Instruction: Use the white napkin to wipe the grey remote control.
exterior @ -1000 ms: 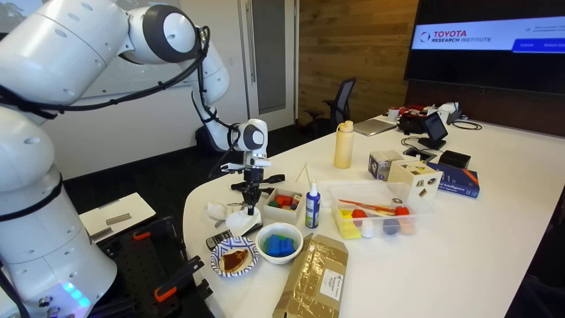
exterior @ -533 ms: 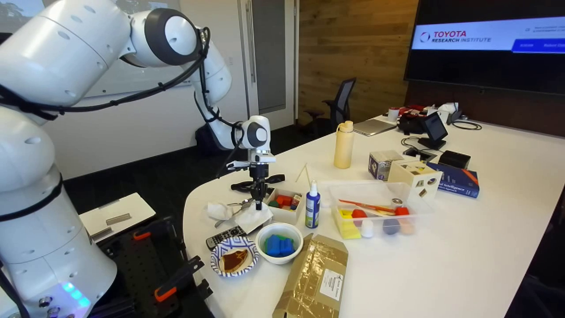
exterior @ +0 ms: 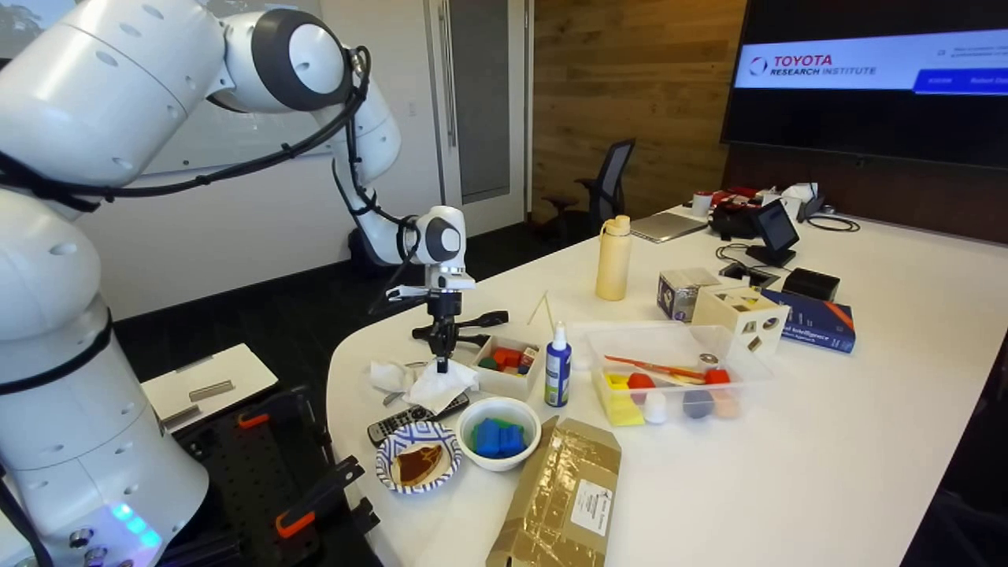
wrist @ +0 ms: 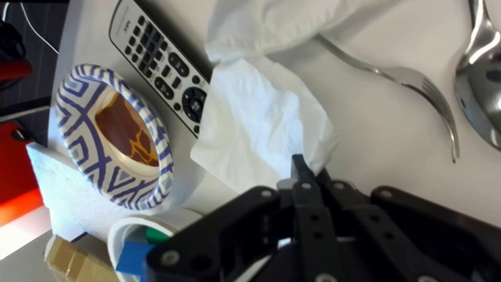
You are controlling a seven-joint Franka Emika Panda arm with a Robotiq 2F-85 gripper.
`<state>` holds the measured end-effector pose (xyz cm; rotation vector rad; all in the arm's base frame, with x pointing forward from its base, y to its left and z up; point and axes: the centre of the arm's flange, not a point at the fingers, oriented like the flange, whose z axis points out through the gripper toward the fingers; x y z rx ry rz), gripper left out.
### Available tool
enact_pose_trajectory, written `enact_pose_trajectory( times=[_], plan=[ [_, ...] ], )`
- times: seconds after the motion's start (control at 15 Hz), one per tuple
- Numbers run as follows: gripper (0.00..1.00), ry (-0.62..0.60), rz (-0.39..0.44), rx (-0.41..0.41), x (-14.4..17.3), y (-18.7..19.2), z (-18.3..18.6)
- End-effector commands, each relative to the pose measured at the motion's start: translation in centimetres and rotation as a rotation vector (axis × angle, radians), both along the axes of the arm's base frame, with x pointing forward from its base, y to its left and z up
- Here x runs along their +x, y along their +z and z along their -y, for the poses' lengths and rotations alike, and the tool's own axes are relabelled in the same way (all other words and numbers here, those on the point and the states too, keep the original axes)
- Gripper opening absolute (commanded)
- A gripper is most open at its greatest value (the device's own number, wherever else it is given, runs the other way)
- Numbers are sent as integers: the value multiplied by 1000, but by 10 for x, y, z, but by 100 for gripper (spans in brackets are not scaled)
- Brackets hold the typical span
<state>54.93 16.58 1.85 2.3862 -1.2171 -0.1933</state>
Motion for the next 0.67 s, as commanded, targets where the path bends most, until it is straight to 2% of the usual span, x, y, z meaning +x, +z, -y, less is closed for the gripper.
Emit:
enact_pose_trajectory(
  times=[0.0, 0.33, 0.6],
  plan=[
    [0, -31, -57, 19, -51, 12, 0],
    [0, -126, -162, 22, -115, -8, 11],
    [0, -179, -229, 33, -151, -23, 16]
  ],
)
